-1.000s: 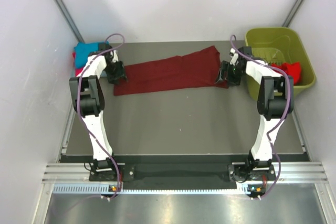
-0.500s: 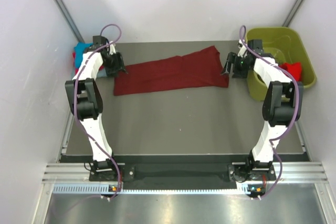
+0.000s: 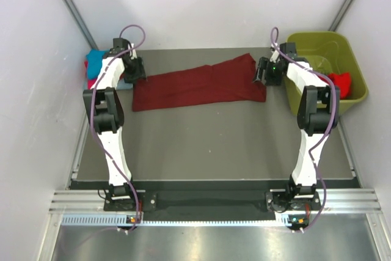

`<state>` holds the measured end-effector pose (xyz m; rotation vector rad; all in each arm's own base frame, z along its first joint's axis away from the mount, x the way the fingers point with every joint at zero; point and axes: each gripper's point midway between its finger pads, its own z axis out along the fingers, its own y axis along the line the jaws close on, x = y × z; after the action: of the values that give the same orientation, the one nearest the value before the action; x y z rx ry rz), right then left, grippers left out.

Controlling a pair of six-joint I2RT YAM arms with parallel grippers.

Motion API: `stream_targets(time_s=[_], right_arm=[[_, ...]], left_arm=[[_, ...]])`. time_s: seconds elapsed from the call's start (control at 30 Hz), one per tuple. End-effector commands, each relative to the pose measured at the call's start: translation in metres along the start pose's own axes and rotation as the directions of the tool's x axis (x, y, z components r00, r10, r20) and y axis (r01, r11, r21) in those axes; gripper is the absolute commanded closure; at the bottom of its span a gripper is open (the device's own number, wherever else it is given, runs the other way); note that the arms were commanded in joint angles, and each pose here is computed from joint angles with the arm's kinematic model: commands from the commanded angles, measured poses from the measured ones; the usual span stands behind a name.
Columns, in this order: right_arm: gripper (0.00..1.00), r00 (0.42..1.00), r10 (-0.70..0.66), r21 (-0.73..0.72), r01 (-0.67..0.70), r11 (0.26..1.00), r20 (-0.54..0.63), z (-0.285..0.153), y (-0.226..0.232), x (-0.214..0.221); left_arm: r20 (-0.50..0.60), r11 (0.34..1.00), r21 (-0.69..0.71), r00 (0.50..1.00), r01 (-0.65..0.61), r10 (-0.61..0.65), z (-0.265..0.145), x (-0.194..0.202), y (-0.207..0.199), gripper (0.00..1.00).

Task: Fold and stack the t-shirts
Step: Fold the tshirt

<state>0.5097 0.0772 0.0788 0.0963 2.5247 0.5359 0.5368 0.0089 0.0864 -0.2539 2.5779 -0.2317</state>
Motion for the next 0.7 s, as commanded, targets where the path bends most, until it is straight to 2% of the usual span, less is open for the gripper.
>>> stream_targets(time_s=[0.0, 0.1, 0.33, 0.67], right_arm=[[0.29, 1.0, -0.013, -0.045, 0.013, 0.999, 0.0, 0.011, 0.021, 0.001], [0.3, 0.999, -0.009, -0.059, 0.006, 0.998, -0.041, 0.021, 0.027, 0.015], [0.3, 0.999, 0.003, -0.053, -0.005, 0.999, -0.048, 0.03, 0.029, 0.017], [0.31, 0.999, 0.008, 0.06, -0.005, 0.998, -0.053, 0.036, 0.006, 0.02]], left_arm=[[0.003, 1.0, -0.011, 1.0, -0.022, 0.022, 0.001, 0.003, 0.002, 0.41], [-0.033, 0.999, -0.045, 0.999, -0.031, 0.029, 0.01, 0.012, 0.009, 0.42], [-0.1, 0.994, -0.105, 0.995, -0.026, 0.016, 0.002, 0.04, 0.02, 0.43], [-0.21, 0.991, -0.13, 0.978, -0.029, 0.001, -0.001, 0.085, 0.029, 0.48]])
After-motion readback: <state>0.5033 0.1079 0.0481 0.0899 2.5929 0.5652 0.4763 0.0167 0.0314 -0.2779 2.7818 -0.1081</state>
